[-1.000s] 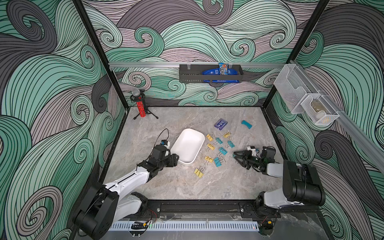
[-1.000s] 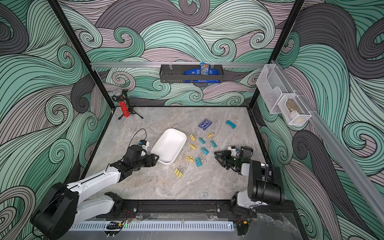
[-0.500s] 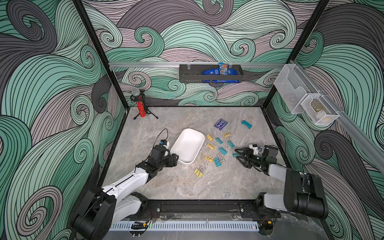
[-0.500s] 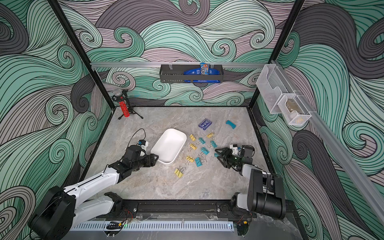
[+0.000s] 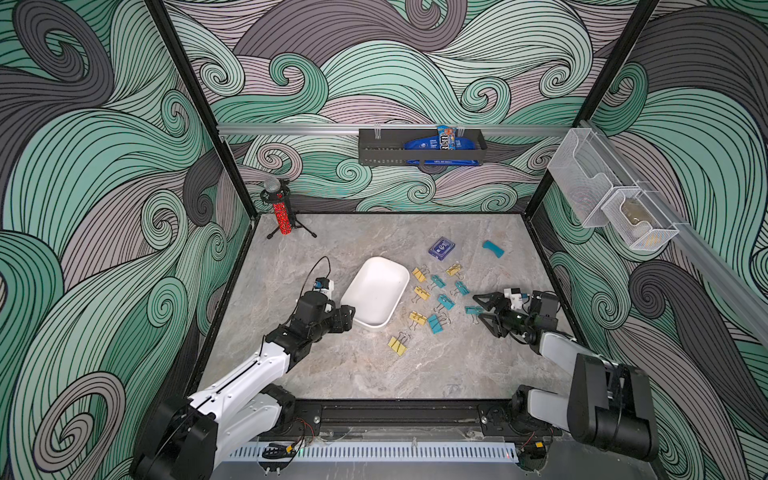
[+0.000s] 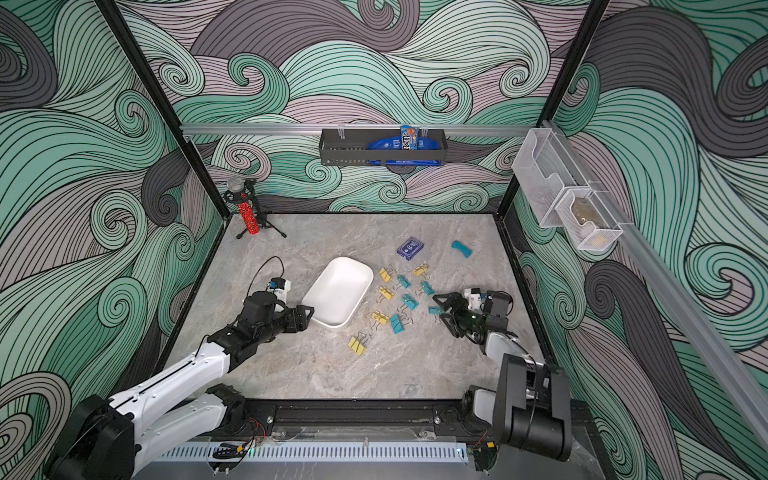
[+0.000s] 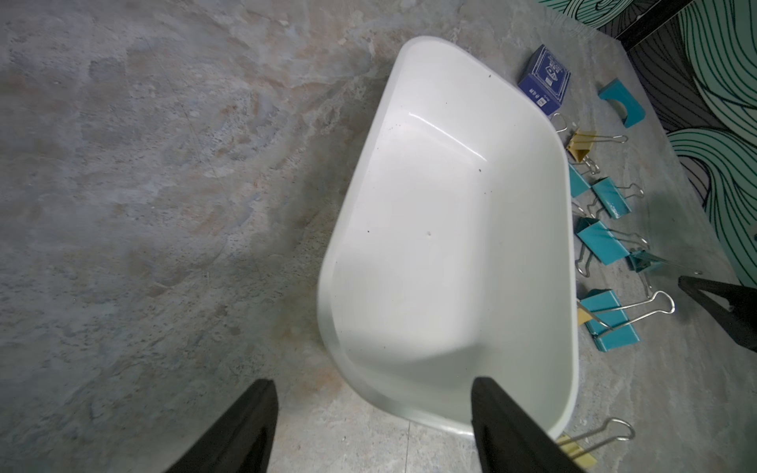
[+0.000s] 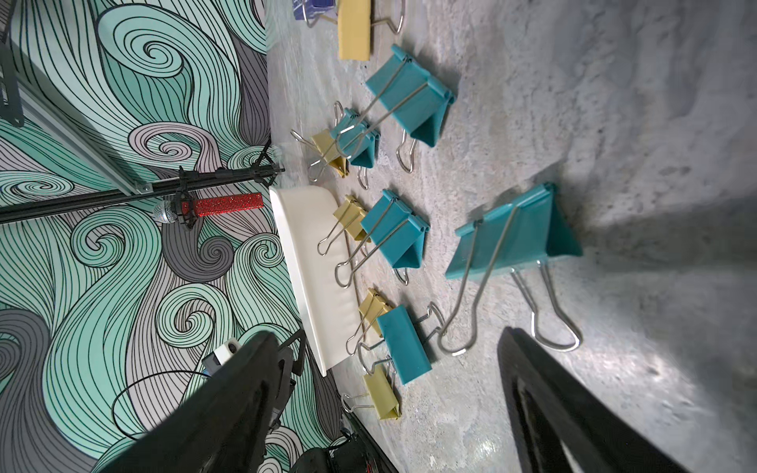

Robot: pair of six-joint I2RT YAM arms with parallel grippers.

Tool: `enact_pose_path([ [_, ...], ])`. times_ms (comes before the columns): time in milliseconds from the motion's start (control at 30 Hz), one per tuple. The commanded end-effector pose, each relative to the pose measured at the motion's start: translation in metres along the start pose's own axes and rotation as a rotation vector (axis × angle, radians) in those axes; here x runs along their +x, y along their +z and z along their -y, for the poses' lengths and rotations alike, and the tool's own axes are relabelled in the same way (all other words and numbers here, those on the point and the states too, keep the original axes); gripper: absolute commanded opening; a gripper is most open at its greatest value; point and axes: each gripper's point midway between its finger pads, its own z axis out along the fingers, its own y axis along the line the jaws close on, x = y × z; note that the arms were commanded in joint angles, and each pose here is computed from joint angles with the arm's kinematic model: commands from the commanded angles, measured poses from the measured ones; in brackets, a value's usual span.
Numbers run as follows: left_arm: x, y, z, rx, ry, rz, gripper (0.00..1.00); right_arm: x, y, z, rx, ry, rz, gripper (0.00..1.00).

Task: Take out the binder clips from the storage box
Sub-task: Place the binder clip at the center of the board, then reset both arms

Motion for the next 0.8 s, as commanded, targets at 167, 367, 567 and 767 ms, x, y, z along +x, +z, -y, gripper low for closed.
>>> enact_pose_path([
  [167, -0.012, -0.015, -0.006, -0.029, -0.009, 0.093, 0.8, -0.028, -0.018, -0.006, 0.087, -0.111, 0.132, 0.88],
  [367, -0.04, -0.034, -0.004, -0.036, -0.011, 0.229, 0.81, -0.072, -0.041, -0.032, 0.162, -0.284, 0.315, 0.94],
  [567, -0.079, -0.059, 0.001, -0.038, -0.005, 0.402, 0.85, -0.115, -0.073, -0.04, 0.284, -0.504, 0.591, 1.0],
  [767, -0.098, -0.07, -0.018, -0.147, -0.002, 0.552, 0.99, -0.121, -0.11, -0.046, 0.186, -0.656, 0.967, 1.0],
])
